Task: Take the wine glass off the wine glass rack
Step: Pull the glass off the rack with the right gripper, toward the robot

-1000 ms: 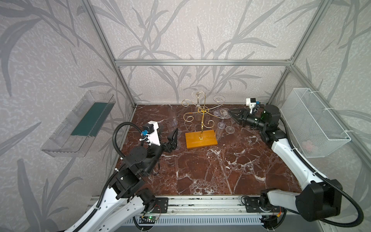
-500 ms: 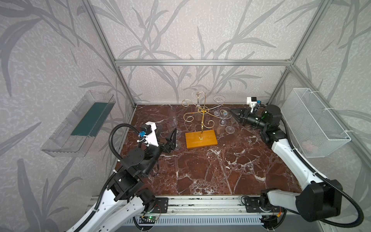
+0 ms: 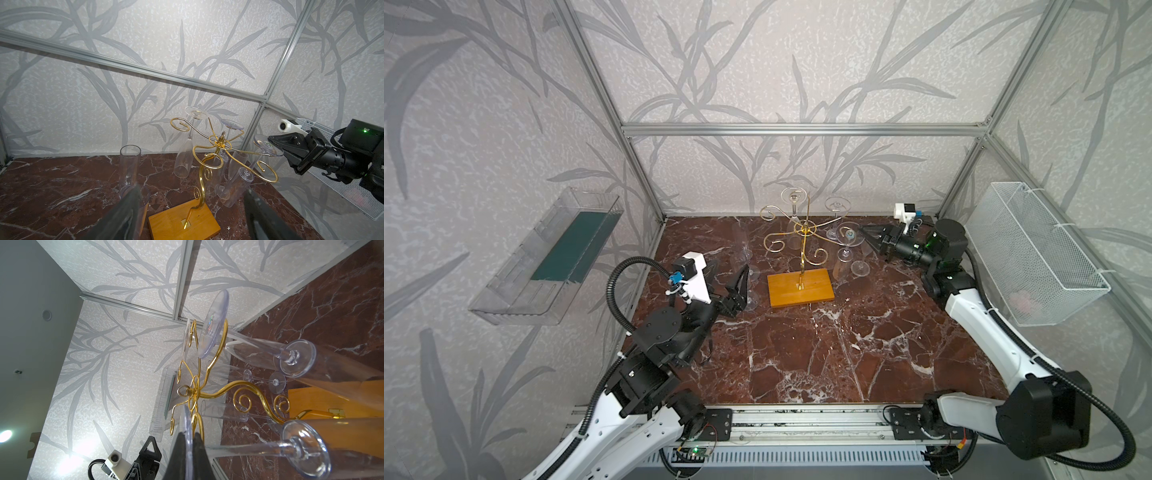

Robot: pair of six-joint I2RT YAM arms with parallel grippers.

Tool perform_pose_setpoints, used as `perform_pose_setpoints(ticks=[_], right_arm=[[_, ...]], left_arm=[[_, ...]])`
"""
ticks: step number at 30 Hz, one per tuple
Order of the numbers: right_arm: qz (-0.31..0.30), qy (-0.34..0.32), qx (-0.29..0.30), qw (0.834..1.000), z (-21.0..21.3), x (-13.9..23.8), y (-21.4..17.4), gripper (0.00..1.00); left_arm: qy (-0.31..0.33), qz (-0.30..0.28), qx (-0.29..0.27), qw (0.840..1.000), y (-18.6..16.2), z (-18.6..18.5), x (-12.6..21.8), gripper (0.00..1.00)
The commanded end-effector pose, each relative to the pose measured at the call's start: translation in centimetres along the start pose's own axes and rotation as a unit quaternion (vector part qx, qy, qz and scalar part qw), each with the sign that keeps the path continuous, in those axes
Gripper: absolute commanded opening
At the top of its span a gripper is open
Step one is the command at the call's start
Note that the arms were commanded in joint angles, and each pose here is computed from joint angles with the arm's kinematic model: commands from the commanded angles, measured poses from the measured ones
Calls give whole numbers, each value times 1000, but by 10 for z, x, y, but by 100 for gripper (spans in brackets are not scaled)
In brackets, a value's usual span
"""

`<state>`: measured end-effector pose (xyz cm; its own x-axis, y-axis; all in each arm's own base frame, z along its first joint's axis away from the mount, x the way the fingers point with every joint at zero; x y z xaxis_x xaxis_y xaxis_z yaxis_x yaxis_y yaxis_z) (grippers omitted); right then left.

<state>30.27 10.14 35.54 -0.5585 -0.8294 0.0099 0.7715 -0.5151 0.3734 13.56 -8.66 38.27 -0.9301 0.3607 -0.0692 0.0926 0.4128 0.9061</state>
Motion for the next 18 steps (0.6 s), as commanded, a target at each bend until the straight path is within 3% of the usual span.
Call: perform_pose_setpoints(ticks=[1, 18], right_arm=[[-3, 20, -18, 1000, 6, 3, 0, 0], [-21, 50, -60, 997, 36, 12, 2, 0]], left_arm=[[6, -10, 16, 1000, 2, 2, 2, 79], [16, -8, 5, 1000, 4, 4, 5, 79]])
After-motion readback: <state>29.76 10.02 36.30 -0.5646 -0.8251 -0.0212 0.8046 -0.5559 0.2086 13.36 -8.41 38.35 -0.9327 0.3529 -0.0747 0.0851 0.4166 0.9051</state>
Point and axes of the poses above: each gripper's point midway between its finger pads, its own x axis back along the fingers, its own z axis along the line the jaws close on, y = z × x, the point moved 10 cm from there along x, back along the fingers, and after that the axes turned 8 degrees about x, right-handed, at the moved point
